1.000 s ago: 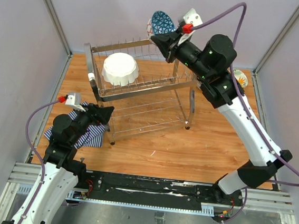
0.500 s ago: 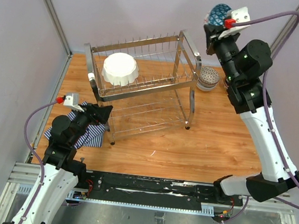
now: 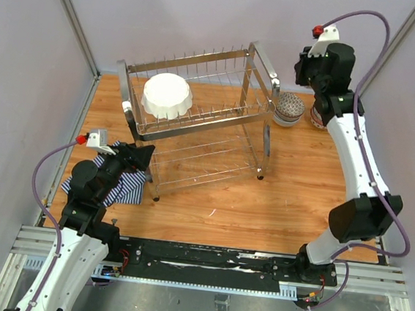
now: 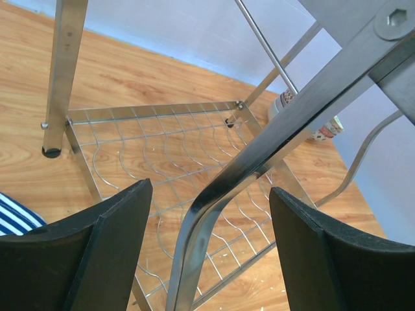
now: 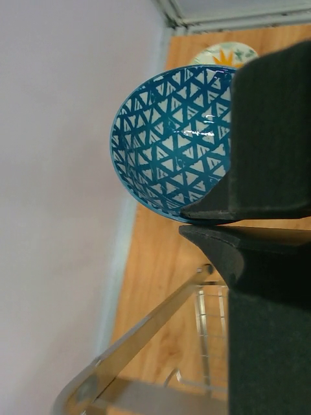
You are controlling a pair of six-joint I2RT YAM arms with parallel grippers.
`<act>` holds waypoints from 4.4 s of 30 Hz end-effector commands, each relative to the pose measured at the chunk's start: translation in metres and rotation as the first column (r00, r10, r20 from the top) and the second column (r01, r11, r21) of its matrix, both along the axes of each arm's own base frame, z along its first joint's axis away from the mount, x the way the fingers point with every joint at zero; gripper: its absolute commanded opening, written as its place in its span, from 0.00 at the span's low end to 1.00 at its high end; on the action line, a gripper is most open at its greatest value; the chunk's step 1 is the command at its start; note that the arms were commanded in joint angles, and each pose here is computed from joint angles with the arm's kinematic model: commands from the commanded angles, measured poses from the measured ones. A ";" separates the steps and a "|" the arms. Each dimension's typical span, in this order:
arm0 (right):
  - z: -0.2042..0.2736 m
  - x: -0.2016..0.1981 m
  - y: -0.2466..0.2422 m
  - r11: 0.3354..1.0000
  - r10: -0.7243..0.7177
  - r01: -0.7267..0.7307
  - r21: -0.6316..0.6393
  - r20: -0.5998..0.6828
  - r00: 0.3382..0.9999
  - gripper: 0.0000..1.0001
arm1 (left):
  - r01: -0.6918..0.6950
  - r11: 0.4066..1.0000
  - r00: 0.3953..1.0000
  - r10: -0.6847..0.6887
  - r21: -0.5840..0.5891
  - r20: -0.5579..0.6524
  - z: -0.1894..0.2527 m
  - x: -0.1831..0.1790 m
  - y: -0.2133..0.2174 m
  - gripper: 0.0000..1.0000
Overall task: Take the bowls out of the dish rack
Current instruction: Place the bowl with the bowl, then adjust the dish rack at the center of the board.
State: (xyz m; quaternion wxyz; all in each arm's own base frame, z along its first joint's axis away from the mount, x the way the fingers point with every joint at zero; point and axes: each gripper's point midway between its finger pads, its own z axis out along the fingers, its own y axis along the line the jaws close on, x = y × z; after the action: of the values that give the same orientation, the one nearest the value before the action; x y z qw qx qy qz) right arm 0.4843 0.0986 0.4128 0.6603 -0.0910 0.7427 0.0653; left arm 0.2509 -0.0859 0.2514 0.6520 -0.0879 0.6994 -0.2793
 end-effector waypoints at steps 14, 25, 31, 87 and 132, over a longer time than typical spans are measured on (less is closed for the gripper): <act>-0.087 0.050 -0.003 1.000 -0.025 0.020 -0.024 -0.232 0.973 0.01 | -0.011 1.000 1.000 0.011 0.006 0.025 0.004 0.001 0.002 0.78; -0.124 0.087 -0.009 0.998 -0.044 0.032 -0.050 -0.264 0.964 0.01 | -0.022 1.000 0.997 0.022 0.009 0.075 0.006 -0.001 0.004 0.77; -0.150 0.102 -0.012 0.998 -0.047 0.032 -0.053 -0.304 0.951 0.01 | 0.005 1.000 0.996 -0.006 0.011 0.084 0.002 0.000 -0.001 0.77; -0.236 0.107 -0.009 0.999 -0.018 0.037 0.032 -0.467 0.884 0.11 | 0.036 0.999 0.996 -0.037 0.012 0.081 -0.003 0.006 -0.007 0.77; 0.044 -0.036 0.016 0.958 0.205 -0.210 0.195 0.048 0.978 0.54 | 0.018 0.998 0.974 -0.004 -0.059 0.227 0.071 -0.061 0.010 0.78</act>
State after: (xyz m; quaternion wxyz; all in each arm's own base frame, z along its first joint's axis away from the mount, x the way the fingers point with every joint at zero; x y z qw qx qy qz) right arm 0.4742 0.0990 0.4304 0.6541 -0.0775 0.7369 0.1519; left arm 0.1834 -0.0813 0.3237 0.7331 -0.0457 0.5986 -0.3196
